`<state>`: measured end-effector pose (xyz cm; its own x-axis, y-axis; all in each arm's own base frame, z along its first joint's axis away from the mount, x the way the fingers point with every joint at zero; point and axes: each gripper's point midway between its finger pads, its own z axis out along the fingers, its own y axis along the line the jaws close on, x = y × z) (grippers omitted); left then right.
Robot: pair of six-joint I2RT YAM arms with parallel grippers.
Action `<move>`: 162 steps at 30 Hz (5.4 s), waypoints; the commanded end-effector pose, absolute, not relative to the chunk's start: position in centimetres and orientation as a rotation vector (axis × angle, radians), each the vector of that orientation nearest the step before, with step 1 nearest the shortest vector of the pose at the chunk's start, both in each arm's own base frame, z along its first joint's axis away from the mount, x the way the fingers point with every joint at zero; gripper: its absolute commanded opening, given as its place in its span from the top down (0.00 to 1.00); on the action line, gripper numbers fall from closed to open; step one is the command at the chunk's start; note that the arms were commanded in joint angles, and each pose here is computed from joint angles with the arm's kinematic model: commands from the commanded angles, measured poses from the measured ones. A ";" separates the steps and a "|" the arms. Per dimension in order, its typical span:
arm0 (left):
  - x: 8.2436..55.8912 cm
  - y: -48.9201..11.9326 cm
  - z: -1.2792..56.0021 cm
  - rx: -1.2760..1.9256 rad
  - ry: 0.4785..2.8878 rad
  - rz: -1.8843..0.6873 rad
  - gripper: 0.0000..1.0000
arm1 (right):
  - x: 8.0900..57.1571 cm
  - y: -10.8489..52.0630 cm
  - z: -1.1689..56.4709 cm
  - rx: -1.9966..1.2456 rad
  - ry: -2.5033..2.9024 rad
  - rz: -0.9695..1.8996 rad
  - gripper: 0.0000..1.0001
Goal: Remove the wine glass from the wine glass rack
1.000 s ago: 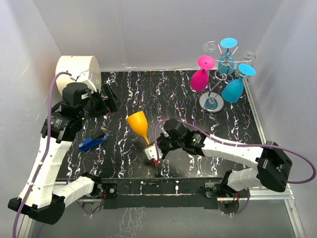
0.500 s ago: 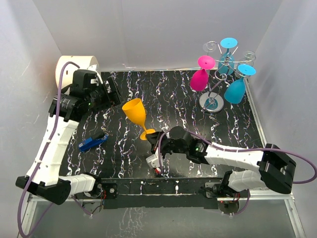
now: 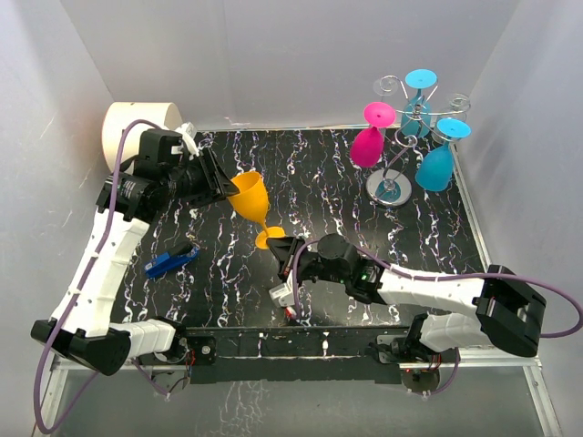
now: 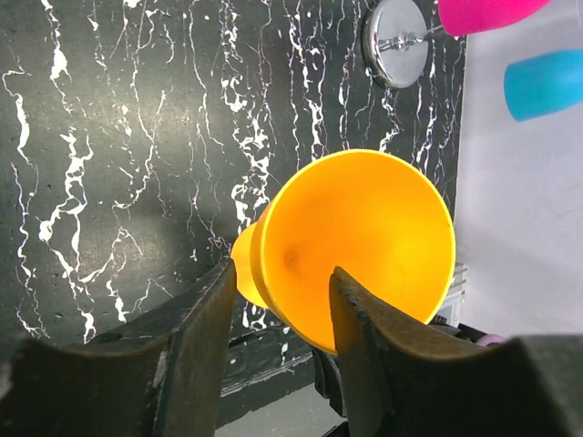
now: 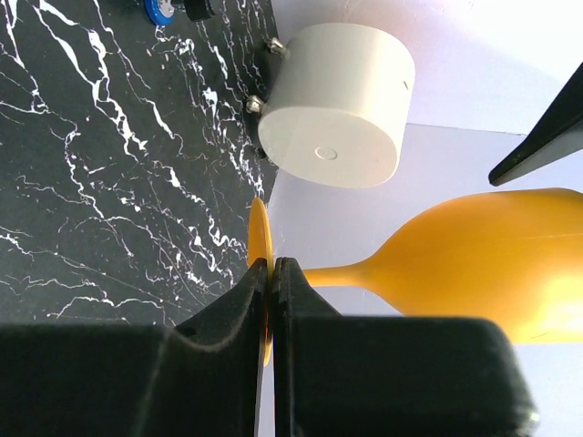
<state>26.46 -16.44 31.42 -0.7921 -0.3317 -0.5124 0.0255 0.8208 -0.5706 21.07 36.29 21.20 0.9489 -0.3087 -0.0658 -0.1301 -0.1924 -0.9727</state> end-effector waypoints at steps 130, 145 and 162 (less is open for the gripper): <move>26.1 -16.7 28.0 -0.044 2.163 -1.101 0.01 | 44.9 6.0 40.9 0.260 1.872 0.513 0.35; 26.0 -16.7 27.9 -0.043 2.170 -1.099 0.01 | 46.8 6.0 39.1 0.252 1.910 0.507 0.51; 26.4 -16.6 27.8 -0.042 2.180 -1.082 0.01 | 47.5 6.8 37.7 0.284 1.912 0.578 0.71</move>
<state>26.69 -16.44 26.62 -0.7681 -0.3269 -0.5506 0.2338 0.6573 -0.7164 46.76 6.80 36.13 -0.4585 0.4279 -0.7788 -0.0347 0.8671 0.4969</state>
